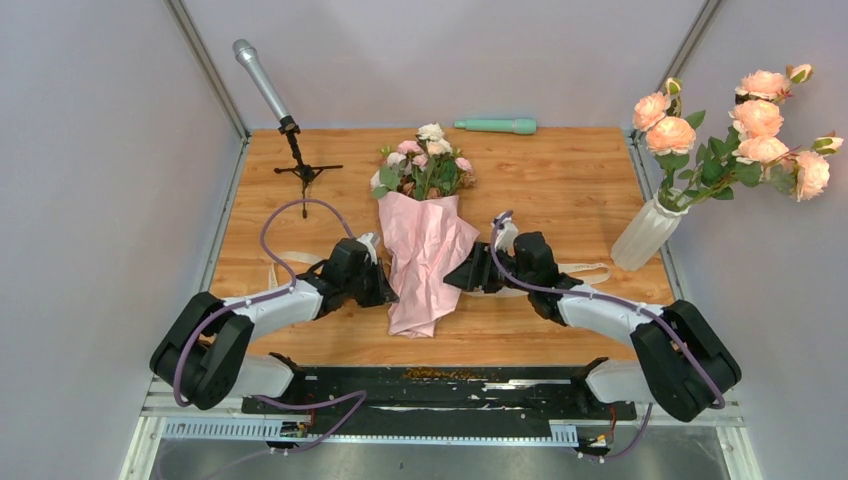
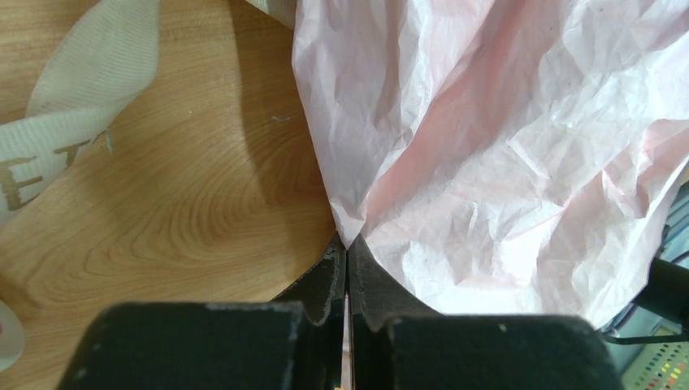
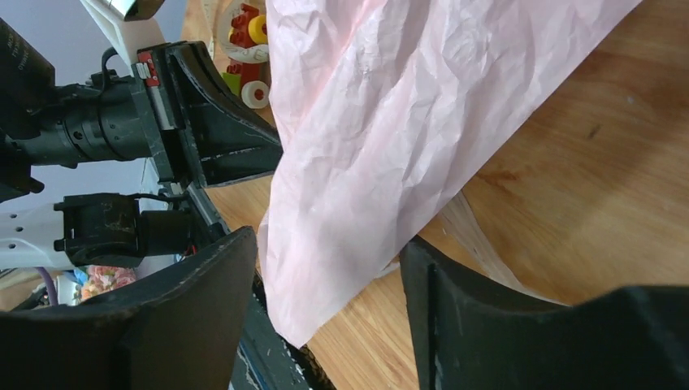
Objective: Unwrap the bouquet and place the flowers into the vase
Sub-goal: Unfold the wrapping paper at the center of the board.
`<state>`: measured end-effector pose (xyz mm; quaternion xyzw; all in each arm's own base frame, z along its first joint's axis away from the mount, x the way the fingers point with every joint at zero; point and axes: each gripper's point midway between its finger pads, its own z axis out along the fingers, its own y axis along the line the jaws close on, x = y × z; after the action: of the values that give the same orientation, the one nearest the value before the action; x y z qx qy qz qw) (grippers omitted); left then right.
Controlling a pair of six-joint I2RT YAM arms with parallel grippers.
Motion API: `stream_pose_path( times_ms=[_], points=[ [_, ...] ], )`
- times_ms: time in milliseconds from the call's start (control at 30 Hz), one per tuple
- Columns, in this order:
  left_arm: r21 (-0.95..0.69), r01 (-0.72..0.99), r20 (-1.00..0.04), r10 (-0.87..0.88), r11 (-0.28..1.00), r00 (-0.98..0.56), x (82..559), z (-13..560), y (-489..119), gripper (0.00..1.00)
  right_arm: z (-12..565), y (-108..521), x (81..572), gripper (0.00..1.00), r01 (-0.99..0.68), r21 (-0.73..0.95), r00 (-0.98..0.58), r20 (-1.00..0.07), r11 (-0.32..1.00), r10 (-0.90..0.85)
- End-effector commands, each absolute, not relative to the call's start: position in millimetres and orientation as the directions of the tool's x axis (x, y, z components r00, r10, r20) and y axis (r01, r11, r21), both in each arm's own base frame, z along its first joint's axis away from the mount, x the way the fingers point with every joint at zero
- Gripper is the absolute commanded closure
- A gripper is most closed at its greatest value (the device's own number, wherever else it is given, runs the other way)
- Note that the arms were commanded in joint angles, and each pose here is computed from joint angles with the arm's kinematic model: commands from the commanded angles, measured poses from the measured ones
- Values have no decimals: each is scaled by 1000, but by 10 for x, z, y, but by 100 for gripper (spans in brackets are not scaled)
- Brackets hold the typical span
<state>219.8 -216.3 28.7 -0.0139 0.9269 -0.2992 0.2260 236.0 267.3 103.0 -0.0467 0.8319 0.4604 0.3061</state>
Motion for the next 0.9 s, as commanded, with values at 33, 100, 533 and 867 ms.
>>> stream_pose_path(
  times_ms=[33, 100, 533, 867],
  points=[
    [-558, 179, -533, -184, 811, -826, 2467, 686, -2230, 81, 1412, 2902, 2554, 43, -475, 728, -763, -621, 495, 181],
    [-528, 177, -550, -175, 831, -817, 2483, 723, -2170, 63, 1424, 2925, 2569, 54, -475, 730, -765, -619, 492, 180],
    [-373, 32, -753, -283, 927, -594, 2627, 1543, -1196, 1, 1772, 3702, 2415, 100, -645, 601, -684, -730, 471, -4],
    [-384, -23, -795, -343, 923, -500, 2417, 2045, -797, 0, 1363, 4647, 2334, 100, -695, 596, -693, -705, 403, -151]
  ],
)
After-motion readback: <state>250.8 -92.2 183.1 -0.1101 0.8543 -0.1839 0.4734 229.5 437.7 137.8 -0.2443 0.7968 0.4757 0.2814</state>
